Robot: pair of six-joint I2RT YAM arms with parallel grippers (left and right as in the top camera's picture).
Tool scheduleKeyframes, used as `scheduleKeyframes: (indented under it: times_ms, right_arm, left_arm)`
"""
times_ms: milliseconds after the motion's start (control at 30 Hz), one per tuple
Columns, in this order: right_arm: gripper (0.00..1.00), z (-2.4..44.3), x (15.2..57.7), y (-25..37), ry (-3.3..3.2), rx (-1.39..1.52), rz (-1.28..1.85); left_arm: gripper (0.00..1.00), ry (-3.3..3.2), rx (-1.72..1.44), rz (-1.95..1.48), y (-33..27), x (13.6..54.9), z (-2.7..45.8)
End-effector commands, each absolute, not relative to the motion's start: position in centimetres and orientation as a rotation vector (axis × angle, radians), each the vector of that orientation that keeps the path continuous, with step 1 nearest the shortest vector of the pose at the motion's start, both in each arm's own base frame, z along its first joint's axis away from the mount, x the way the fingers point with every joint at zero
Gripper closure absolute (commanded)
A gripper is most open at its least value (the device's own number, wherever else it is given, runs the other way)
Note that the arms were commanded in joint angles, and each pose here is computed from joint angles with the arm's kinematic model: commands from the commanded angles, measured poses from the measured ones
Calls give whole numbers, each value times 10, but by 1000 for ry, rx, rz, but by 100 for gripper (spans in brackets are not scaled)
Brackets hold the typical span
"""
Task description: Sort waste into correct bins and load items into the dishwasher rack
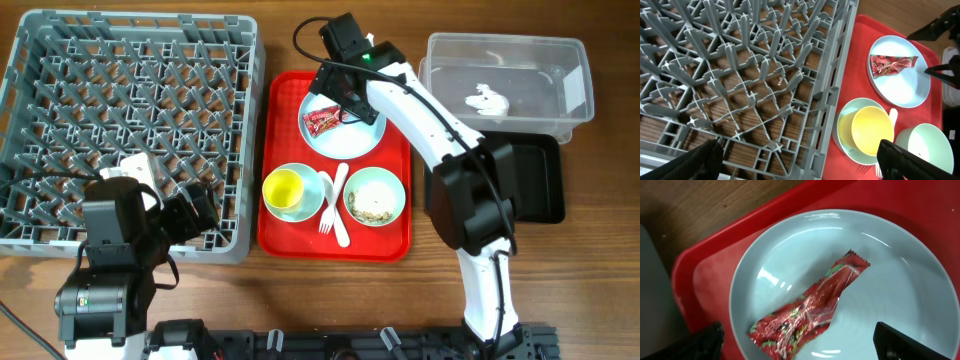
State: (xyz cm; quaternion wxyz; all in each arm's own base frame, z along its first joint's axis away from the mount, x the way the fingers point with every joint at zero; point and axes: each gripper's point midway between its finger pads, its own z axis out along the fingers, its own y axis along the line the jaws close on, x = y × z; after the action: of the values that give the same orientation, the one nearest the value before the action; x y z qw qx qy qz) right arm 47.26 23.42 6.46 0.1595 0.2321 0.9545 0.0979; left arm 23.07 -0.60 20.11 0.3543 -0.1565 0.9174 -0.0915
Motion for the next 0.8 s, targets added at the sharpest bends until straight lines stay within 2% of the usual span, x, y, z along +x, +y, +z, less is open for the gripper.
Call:
scheduleKeyframes:
  times_ms: [0, 267, 333, 433, 533, 633, 667, 767]
  right_arm:
    - [5, 35, 474, 225, 2747, 680, 185]
    - [9, 2, 473, 223, 2779, 686, 131]
    - [13, 0, 475, 222, 2771, 685, 124]
    - [30, -1, 475, 222, 2773, 684, 121]
    - [55, -2, 470, 219, 2788, 683, 93]
    - [71, -4, 463, 210, 2808, 689, 33]
    - [81, -5, 461, 207, 2816, 696, 17]
    - [96, -4, 456, 195, 2839, 720, -19]
  left_arm:
    - [0, 2341, -404, -241, -5, 232, 212]
    - [0, 2341, -404, -241, -5, 232, 212]
    - [0, 2341, -404, -241, -5, 232, 212]
    - [0, 2341, -404, -241, -5, 232, 212]
    - [0, 2340, -404, -241, -5, 232, 212]
    - [0, 2341, -404, -241, -5, 232, 212]
    - [0, 2341, -404, -241, -5, 232, 212]
    - [0, 2341, -404, -241, -5, 232, 212]
